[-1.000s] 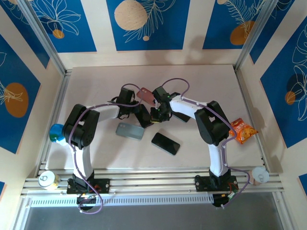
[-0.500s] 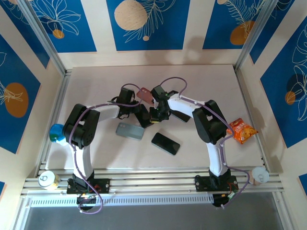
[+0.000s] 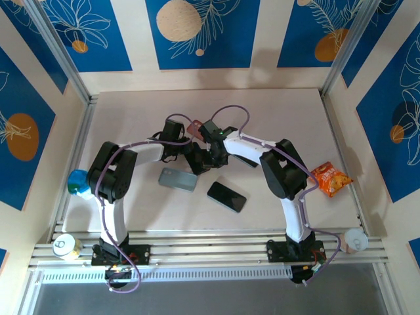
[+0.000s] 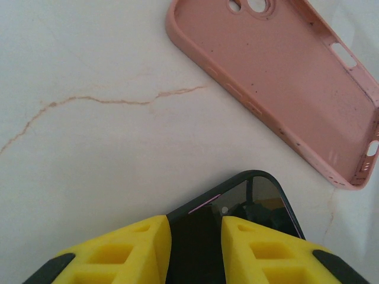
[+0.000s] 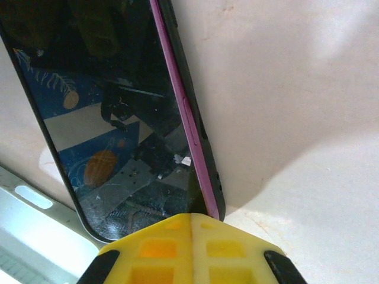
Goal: Put the phone into the phone case
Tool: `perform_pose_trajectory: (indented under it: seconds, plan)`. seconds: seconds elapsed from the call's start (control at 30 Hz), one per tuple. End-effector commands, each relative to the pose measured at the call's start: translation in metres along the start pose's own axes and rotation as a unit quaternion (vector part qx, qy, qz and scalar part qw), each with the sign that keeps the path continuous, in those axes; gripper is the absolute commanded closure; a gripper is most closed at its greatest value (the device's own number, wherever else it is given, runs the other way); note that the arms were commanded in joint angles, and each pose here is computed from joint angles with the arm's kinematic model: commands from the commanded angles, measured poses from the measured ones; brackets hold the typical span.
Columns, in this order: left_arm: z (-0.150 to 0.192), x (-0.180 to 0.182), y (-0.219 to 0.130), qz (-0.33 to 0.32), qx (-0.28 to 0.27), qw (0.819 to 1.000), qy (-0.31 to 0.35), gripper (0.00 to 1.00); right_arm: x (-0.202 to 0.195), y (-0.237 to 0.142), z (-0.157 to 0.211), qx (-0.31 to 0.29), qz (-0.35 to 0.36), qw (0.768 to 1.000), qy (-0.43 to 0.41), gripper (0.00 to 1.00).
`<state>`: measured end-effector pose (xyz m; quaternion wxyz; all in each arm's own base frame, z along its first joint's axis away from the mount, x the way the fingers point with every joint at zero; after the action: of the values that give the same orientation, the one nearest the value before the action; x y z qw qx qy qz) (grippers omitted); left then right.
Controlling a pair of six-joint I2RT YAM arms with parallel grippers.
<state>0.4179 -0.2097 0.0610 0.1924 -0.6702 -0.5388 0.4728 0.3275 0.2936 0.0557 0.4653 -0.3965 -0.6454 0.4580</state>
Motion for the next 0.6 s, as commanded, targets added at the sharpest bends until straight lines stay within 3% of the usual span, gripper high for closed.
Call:
perform_pose_trajectory:
  seconds: [0.0, 0.57]
  plan:
    - [0.091, 0.033, 0.023, -0.038, 0.175, 0.984, -0.022, 0.70, -0.020, 0.119, 0.120, 0.220, 0.041, 0.975, -0.014, 1.00]
    - [0.093, 0.034, 0.022, -0.037, 0.180, 0.983, -0.023, 0.70, -0.030, 0.143, 0.156, 0.272, 0.045, 0.961, -0.011, 1.00]
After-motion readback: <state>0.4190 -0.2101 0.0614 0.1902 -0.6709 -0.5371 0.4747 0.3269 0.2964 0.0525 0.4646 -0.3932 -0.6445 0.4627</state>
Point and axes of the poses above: each hand's point on the last joint's axis, 136 mm out from that joint toward the fingers, its own y axis out along the fingers, its own x axis along the line the jaws close on, z = x × y, the point moved 4 cm from there along -y, back along the fingers, and after that the axes turned 5 degrees about -y, right-handed, at the moved point
